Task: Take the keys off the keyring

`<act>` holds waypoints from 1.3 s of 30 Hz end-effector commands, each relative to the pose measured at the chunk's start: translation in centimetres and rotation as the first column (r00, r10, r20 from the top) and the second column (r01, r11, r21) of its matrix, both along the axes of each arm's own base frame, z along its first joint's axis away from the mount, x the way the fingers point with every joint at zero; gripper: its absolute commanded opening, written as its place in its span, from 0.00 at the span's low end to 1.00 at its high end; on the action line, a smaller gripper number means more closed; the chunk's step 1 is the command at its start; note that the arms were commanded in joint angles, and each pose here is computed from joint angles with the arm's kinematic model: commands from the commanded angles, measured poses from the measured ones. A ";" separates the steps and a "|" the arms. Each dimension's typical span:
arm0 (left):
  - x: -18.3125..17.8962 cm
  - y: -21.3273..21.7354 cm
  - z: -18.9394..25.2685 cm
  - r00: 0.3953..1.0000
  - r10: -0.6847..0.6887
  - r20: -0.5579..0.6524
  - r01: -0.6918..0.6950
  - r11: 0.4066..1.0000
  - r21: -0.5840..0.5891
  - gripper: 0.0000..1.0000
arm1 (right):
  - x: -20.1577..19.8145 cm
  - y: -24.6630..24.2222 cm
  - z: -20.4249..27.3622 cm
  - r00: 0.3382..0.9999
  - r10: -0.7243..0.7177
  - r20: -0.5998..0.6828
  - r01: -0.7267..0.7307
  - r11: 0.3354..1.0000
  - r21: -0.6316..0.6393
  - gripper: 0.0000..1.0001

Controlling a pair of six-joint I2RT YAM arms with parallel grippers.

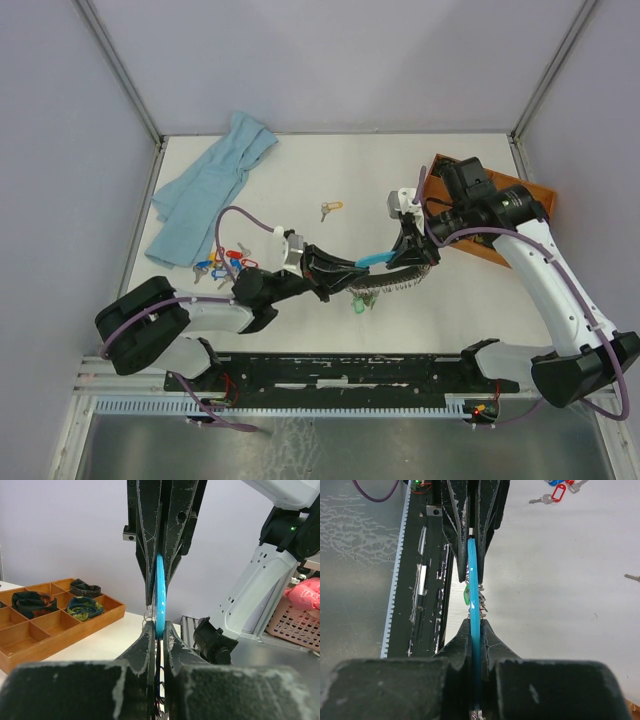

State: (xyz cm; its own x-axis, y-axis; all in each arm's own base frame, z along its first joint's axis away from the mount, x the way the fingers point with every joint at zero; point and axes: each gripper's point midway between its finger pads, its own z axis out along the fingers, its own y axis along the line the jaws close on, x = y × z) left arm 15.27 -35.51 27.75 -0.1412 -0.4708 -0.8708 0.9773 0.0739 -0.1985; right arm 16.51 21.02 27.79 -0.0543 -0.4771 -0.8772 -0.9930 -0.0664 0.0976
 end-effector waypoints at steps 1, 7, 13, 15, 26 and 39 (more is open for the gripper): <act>0.1 2.3 6.5 0.995 0.057 0.084 -0.038 0.976 -0.213 0.12 | 0.3 0.2 1.3 1.000 -0.020 0.001 0.020 0.999 0.027 0.01; 0.9 5.6 5.0 0.986 0.155 0.053 -0.146 0.978 -0.149 0.70 | 2.0 -0.9 2.7 0.995 -0.100 0.010 0.100 0.995 -0.027 0.00; 1.3 6.9 -0.5 0.970 0.241 0.035 -0.243 0.964 0.103 0.78 | 3.9 -1.5 3.7 0.978 -0.208 0.013 0.209 0.975 -0.077 0.01; 1.4 7.7 -1.7 0.961 0.275 0.005 -0.274 0.955 0.109 0.83 | 4.7 -1.7 4.1 0.969 -0.249 0.010 0.248 0.963 -0.101 0.01; 1.8 7.0 -4.7 0.962 0.248 -0.116 -0.234 0.965 0.118 0.81 | 6.0 0.0 5.8 0.925 -0.357 -0.126 0.358 0.934 -0.017 0.00; 3.7 3.6 -6.9 0.974 0.220 -0.058 -0.210 0.968 0.140 0.72 | 5.4 0.4 4.5 0.931 -0.342 -0.125 0.350 0.936 0.041 0.01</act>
State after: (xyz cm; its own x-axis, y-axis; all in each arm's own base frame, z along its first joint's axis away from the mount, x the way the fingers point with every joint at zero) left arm 18.66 -31.28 17.53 -0.2385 -0.2822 -0.9292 0.8764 0.3496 -0.3311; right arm 21.97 20.83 29.56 -0.4007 -0.4241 -0.8121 -0.9070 0.3088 0.2863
